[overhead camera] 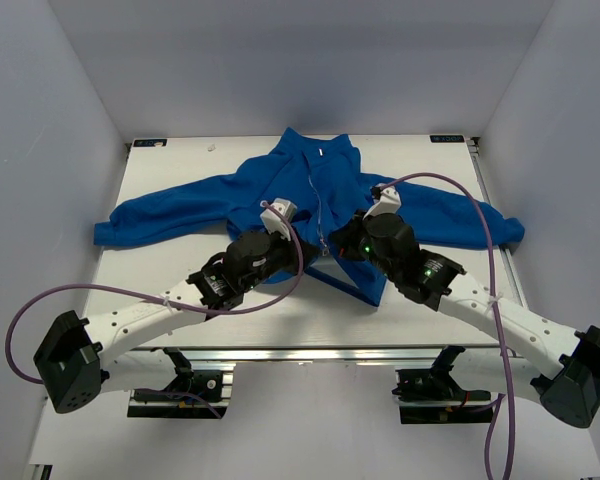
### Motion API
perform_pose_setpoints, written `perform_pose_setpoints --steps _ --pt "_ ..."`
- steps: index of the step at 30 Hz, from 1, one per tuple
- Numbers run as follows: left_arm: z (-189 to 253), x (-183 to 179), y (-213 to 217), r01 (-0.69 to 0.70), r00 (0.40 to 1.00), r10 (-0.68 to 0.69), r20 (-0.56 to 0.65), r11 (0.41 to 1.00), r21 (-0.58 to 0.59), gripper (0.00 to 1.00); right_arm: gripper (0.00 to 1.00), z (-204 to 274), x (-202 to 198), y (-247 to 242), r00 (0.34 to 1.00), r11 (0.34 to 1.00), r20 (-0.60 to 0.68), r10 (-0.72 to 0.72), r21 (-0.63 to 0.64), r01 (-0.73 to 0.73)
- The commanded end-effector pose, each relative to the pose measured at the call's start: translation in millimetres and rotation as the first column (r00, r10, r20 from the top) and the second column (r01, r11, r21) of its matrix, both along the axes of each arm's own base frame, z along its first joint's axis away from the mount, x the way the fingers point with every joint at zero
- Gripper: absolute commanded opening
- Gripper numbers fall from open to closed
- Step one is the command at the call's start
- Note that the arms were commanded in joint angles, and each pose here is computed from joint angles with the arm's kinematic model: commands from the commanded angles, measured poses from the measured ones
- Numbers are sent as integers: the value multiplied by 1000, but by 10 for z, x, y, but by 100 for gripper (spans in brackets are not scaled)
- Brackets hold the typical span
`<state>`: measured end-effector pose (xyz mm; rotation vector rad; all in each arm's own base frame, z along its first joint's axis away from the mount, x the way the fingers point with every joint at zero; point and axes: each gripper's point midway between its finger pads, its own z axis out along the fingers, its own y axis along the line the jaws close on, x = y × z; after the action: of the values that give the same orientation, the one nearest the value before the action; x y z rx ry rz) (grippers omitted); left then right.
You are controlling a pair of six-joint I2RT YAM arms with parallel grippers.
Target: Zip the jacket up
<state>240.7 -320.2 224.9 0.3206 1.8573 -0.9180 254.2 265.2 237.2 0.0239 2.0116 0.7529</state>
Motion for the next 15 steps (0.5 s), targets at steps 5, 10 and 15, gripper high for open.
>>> perform_pose_setpoints --steps 5,10,15 --pt "-595 -441 102 139 982 -114 -153 977 159 0 0 689 207 -70 993 989 107 -39 147 23" --pt "-629 -480 146 131 982 -106 -158 978 163 0 0 554 187 -52 997 994 74 -14 112 6" --pt "-341 -436 61 126 987 -115 -113 988 92 0 0 90 61 -13 999 997 -20 50 52 -49"
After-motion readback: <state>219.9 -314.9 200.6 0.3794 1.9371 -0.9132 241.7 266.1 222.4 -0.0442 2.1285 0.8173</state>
